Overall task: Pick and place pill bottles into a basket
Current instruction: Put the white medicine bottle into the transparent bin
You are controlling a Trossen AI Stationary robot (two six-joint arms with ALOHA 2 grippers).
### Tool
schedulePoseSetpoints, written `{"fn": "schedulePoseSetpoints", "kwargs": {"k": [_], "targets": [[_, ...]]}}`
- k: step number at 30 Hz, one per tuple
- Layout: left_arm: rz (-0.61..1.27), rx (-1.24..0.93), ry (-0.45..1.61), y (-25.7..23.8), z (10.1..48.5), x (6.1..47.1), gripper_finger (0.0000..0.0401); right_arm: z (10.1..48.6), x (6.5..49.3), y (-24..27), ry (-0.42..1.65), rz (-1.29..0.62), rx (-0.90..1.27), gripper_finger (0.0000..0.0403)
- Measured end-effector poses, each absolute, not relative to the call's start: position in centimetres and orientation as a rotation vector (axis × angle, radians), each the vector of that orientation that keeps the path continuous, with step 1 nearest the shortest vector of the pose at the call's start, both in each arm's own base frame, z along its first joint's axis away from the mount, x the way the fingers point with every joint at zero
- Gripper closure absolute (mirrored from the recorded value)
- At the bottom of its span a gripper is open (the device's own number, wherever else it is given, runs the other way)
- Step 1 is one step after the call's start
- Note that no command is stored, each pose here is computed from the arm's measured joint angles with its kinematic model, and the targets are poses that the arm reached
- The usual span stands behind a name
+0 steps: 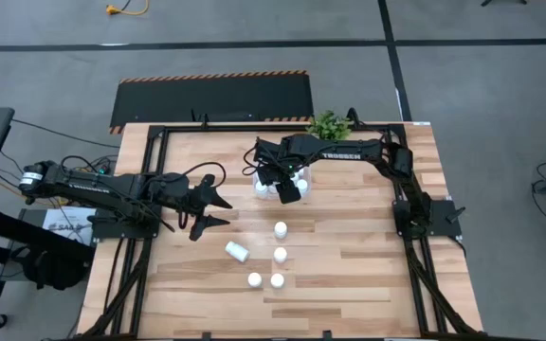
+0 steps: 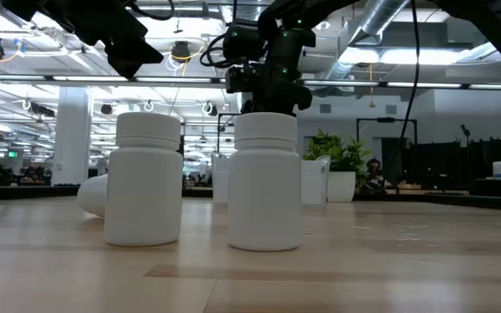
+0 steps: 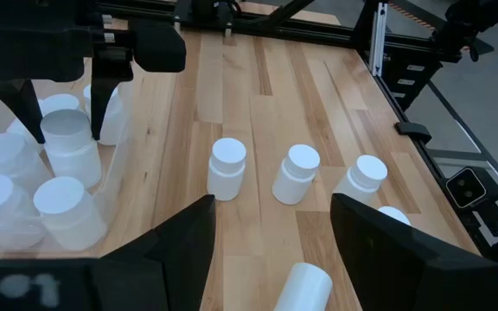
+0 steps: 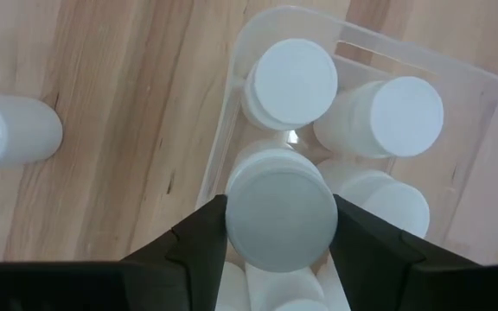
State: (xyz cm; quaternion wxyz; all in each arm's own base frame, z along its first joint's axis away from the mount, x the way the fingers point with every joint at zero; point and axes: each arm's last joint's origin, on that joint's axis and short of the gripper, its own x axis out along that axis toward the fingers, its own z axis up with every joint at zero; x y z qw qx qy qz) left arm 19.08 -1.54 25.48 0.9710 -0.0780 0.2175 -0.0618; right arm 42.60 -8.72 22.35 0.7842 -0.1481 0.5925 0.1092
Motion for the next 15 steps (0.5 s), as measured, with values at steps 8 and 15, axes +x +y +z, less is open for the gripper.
{"fn": "schedulePoseSetpoints", "kwargs": {"k": [8,15], "targets": [[-0.125,-0.157,0.439,-1.54,25.48,19.08,0.0184,22.37,42.6,-8.72,1.278,0.235,-0.319,0.0208],[-0.125,-0.157,0.439,-1.54,25.48,19.08,0.0184,22.37,42.6,-8.72,1.278,0.235,-0.319,0.02]]}}
